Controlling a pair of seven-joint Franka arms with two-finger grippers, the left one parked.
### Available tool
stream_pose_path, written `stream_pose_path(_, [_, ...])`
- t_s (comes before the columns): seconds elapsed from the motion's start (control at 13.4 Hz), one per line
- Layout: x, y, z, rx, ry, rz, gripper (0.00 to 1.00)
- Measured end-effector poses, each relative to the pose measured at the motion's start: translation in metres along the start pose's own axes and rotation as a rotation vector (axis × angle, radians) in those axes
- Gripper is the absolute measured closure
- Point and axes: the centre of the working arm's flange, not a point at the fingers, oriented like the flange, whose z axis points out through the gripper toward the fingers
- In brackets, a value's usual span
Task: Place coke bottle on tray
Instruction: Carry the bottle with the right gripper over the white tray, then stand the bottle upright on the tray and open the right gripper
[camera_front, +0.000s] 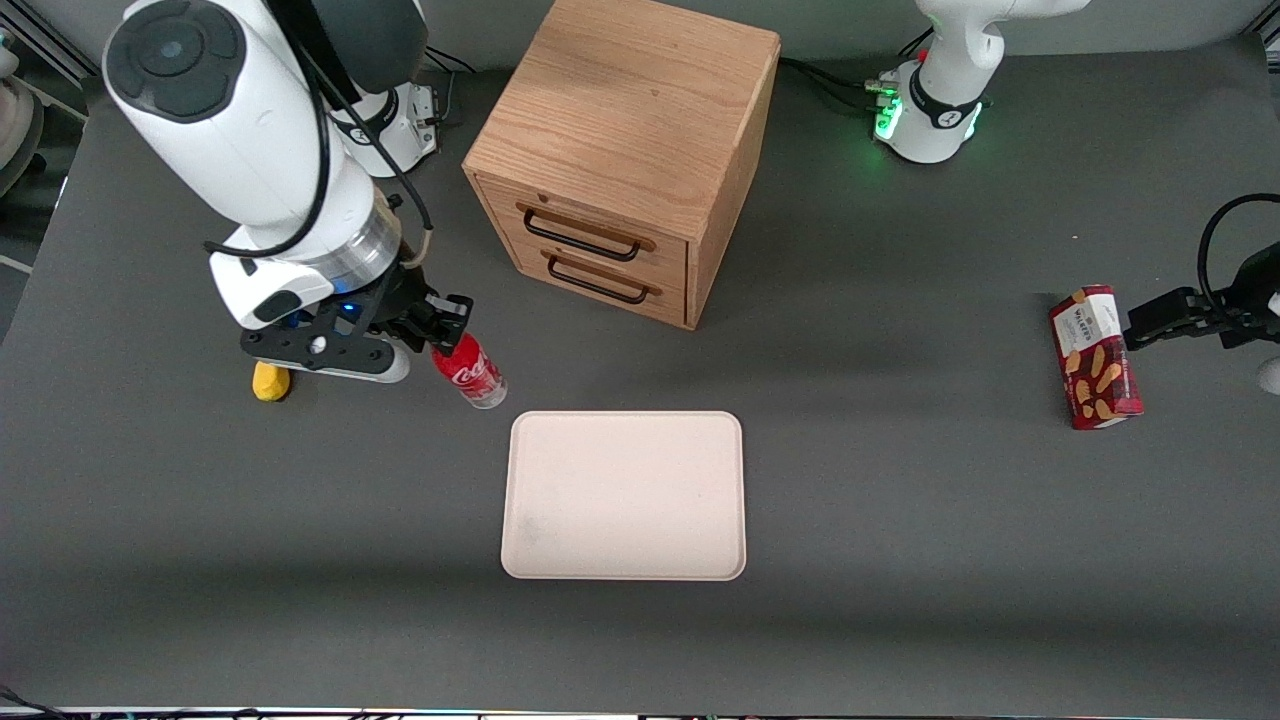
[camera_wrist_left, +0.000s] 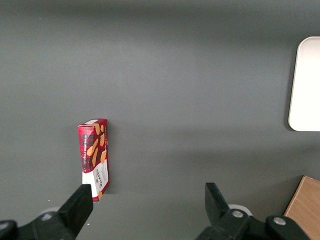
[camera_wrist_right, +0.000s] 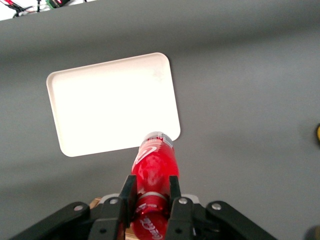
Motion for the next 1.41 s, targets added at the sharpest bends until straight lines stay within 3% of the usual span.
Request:
stream_pose_path(0.3, [0.02, -0.011, 0.046, 0.001, -0.004, 0.009, 0.7])
stream_pose_path(0.74, [0.05, -0.023, 0.162, -0.051, -0.065, 0.023, 0.7])
stream_pose_path(1.41, [0.081, -0.017, 0.264, -0.047, -0.052, 0.053, 0.7])
